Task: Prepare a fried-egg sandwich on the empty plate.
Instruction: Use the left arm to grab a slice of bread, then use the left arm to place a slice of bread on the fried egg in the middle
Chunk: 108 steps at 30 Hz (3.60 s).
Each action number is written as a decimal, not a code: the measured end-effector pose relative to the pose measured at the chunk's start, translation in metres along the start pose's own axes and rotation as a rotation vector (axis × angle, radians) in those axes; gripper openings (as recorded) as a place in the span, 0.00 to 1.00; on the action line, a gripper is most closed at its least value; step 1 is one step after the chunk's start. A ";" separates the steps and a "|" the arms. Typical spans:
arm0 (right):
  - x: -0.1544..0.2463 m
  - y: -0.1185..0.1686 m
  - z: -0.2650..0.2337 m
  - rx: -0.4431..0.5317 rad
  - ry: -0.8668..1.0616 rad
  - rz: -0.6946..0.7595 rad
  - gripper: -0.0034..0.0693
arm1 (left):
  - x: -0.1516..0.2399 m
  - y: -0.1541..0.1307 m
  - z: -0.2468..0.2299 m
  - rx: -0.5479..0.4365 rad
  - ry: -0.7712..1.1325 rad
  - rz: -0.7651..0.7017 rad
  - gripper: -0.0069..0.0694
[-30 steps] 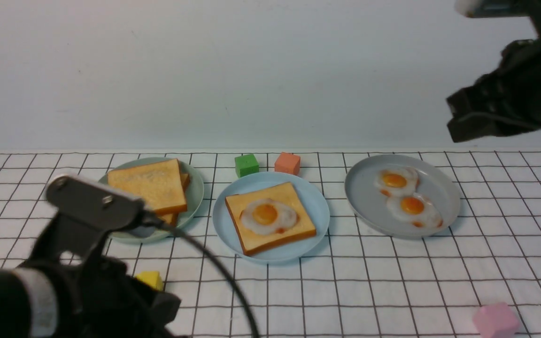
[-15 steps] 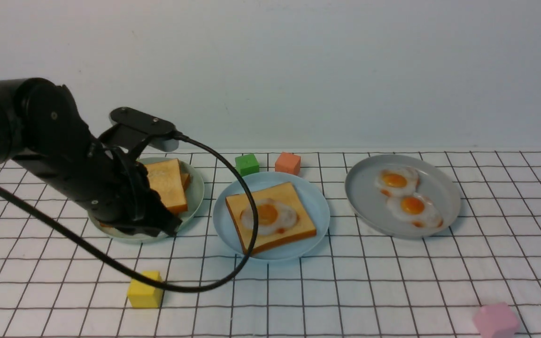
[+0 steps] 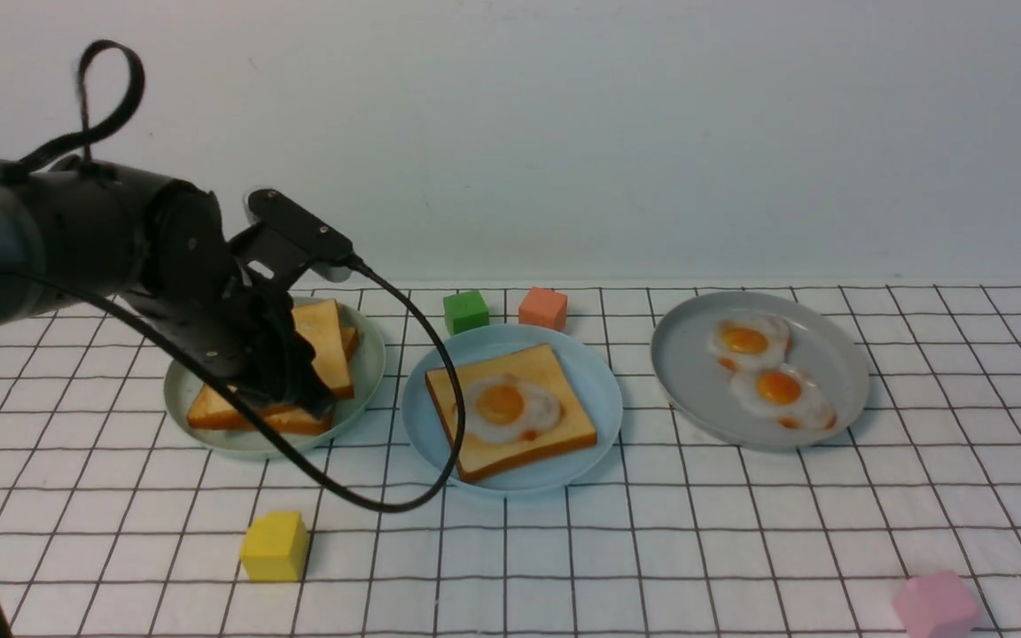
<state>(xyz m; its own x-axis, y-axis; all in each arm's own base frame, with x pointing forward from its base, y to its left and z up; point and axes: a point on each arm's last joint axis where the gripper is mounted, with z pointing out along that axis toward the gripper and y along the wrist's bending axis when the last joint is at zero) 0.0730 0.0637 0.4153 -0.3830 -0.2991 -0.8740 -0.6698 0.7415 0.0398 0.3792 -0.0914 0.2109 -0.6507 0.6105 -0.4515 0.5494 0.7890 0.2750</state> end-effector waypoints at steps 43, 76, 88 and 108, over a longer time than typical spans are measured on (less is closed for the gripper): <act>0.007 0.001 -0.006 0.003 0.049 0.041 0.07 | -0.048 -0.073 -0.061 0.022 -0.232 0.189 0.19; 0.012 0.004 -0.021 0.013 0.004 0.026 0.10 | -0.086 -0.147 0.003 0.121 -0.043 0.277 0.17; 0.011 0.003 -0.021 0.016 -0.010 0.026 0.11 | -0.085 -0.161 0.023 0.114 -0.056 0.345 0.16; 0.011 0.003 -0.021 0.015 -0.011 0.027 0.12 | -0.090 -0.161 0.023 0.110 -0.098 0.322 0.55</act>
<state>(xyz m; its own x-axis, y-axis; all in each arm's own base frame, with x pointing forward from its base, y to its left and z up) 0.0534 0.0504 0.4164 -0.3937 -0.2728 -0.8778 -0.6498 0.7581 0.0559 0.3610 -0.2752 0.1878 -0.3841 0.8131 -0.4374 0.7749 0.5415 0.3262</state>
